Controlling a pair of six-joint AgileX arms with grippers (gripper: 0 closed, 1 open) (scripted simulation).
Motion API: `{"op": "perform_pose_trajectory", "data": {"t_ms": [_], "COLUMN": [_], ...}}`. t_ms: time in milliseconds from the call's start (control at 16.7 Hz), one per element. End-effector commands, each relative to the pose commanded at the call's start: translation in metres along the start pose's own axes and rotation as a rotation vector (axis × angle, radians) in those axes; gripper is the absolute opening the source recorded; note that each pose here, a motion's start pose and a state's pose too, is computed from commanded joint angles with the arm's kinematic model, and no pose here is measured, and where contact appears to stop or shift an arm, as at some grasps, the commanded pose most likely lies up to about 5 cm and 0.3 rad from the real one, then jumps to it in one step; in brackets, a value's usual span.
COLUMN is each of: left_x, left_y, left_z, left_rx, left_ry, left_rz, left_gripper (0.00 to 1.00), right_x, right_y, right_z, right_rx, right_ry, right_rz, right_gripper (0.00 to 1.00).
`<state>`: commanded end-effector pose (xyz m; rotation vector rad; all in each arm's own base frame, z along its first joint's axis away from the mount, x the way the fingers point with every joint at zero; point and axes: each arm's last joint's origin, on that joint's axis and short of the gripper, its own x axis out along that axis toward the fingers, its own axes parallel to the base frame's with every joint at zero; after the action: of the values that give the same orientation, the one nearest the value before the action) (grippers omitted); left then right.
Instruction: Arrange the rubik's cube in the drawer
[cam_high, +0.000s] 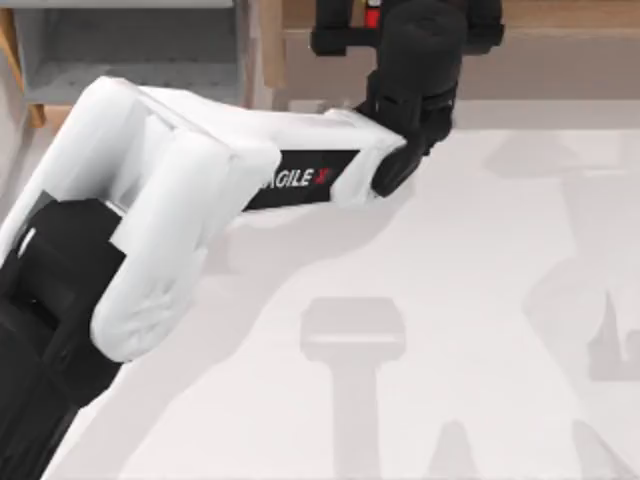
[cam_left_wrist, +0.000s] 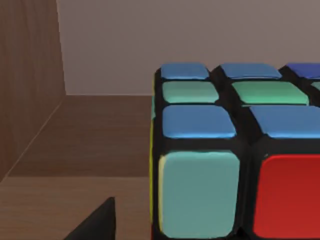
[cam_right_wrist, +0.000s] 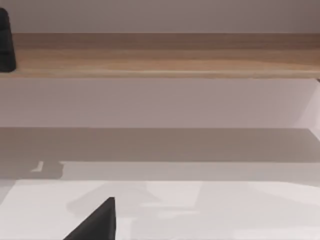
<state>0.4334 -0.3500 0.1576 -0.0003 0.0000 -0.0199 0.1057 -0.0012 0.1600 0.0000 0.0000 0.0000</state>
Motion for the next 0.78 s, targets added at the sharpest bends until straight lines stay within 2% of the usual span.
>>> {"op": "perform_pose_trajectory", "data": {"t_ms": [180,780], "left_x": [0.0001,0.0001], "left_y": [0.0000,0.0000], "left_z": [0.0000,0.0000], "left_rx": [0.000,0.000], "left_ry": [0.000,0.000], "left_rz": [0.000,0.000], "left_gripper": [1.00,0.25], "right_x": [0.0000,0.0000], "right_y": [0.0000,0.0000], "right_z": [0.0000,0.0000], "right_rx": [0.000,0.000], "right_ry": [0.000,0.000], "right_rz": [0.000,0.000], "right_gripper": [1.00,1.00]}}
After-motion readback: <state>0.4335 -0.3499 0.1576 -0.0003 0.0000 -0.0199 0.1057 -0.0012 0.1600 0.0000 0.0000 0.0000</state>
